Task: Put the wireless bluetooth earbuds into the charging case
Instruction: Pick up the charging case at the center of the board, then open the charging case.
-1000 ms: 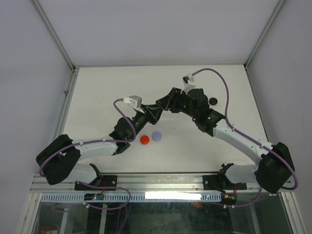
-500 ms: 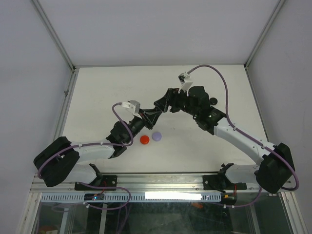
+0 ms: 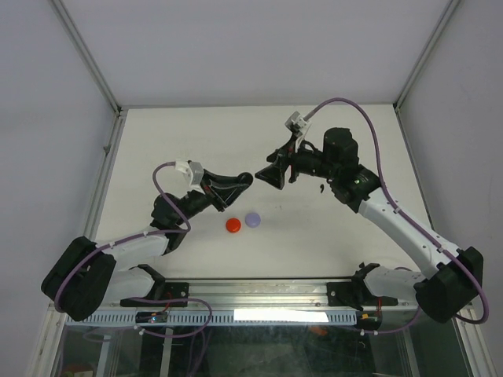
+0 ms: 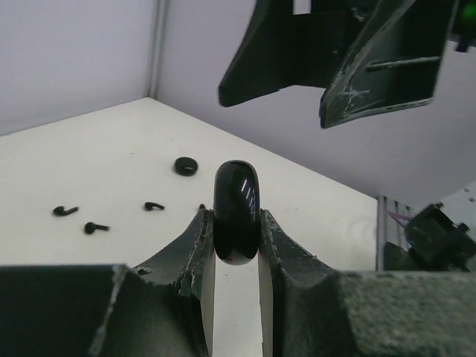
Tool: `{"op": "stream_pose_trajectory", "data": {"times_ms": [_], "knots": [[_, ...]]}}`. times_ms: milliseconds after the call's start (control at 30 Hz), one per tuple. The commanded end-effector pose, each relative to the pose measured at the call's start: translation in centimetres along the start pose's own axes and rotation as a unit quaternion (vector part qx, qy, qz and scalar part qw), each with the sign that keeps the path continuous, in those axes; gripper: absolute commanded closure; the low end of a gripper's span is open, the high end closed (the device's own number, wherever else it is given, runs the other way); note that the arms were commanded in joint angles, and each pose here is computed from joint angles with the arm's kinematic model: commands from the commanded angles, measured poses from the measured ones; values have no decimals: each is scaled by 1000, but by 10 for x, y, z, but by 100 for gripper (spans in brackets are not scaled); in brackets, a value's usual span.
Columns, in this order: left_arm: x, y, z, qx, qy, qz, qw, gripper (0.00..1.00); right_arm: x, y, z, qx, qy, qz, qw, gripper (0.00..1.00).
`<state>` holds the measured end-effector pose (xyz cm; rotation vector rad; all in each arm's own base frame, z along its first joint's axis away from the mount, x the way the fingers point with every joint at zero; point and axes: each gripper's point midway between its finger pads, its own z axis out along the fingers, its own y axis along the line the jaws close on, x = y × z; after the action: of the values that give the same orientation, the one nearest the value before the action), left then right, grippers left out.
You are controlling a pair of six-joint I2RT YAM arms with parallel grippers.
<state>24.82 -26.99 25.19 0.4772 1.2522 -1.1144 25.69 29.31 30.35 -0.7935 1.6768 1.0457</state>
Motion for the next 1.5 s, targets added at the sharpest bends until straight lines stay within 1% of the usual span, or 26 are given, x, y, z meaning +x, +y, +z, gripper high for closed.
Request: {"op": "stream_pose_trajectory", "data": {"times_ms": [0,133,300,433,600,900,1200,1467], "knots": [[-23,-45,-3,120,-15,18,993,100,-13,31,-8,-89,-6,-80,993,25],[-26,-52,-3,141,-14,19,990,100,-8,40,-9,-122,-8,-102,987,24],[-32,-59,-1,160,-19,14,987,100,3,52,-6,-162,10,-113,980,24],[-33,-62,-2,170,-23,7,985,100,15,50,0,-167,26,-111,979,24],[-33,-66,-3,182,-24,1,983,100,20,43,4,-150,33,-111,982,25],[-27,-77,-11,213,-8,17,977,100,13,31,2,-107,27,-117,987,29],[-15,-78,-16,225,25,35,973,100,4,33,0,-102,19,-114,988,29],[-17,-83,-20,236,25,54,970,100,8,25,4,-88,32,-105,990,30]]}}
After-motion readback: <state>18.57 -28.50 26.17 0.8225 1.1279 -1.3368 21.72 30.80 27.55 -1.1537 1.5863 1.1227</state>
